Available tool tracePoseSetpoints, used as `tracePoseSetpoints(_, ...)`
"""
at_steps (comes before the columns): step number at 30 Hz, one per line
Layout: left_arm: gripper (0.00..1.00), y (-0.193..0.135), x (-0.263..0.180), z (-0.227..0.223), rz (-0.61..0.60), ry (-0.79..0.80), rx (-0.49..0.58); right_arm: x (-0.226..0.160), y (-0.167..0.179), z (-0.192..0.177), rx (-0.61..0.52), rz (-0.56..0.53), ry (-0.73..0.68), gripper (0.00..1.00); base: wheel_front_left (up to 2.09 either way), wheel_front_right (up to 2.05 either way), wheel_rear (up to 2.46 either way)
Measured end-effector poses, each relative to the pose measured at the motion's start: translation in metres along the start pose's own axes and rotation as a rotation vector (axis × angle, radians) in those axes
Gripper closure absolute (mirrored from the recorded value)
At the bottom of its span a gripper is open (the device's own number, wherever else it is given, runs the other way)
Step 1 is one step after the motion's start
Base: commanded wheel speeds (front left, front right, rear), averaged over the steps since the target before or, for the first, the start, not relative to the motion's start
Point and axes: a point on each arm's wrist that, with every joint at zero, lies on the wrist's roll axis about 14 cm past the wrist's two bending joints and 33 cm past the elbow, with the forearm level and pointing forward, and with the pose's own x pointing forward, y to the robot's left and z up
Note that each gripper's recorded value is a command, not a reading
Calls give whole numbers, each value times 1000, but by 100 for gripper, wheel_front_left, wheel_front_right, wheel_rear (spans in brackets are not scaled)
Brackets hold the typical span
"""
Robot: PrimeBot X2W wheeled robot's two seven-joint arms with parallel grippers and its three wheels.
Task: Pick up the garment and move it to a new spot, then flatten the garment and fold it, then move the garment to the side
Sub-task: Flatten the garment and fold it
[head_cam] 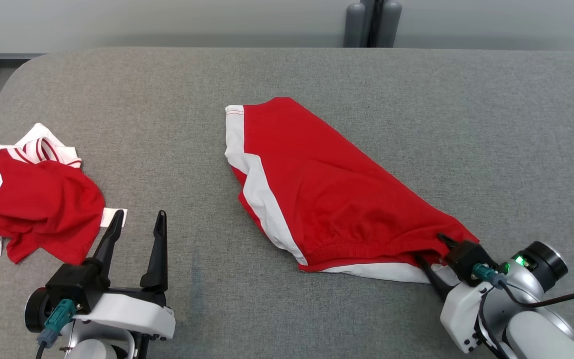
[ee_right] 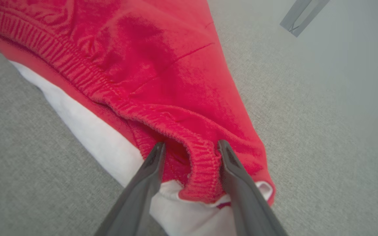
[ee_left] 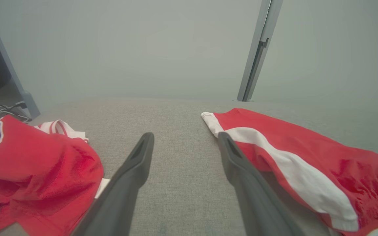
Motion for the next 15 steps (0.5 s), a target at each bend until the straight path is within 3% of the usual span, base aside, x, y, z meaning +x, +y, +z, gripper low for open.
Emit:
tracePoseSetpoints(9,0,3,6,-6,4,9,-3,3,-22,32,101,-46,-131,100,0,0,0)
tracePoseSetpoints(15,0,-3,16,-10,-25,14,2,2,-56,49,375,-168,-268,100,0,0,0)
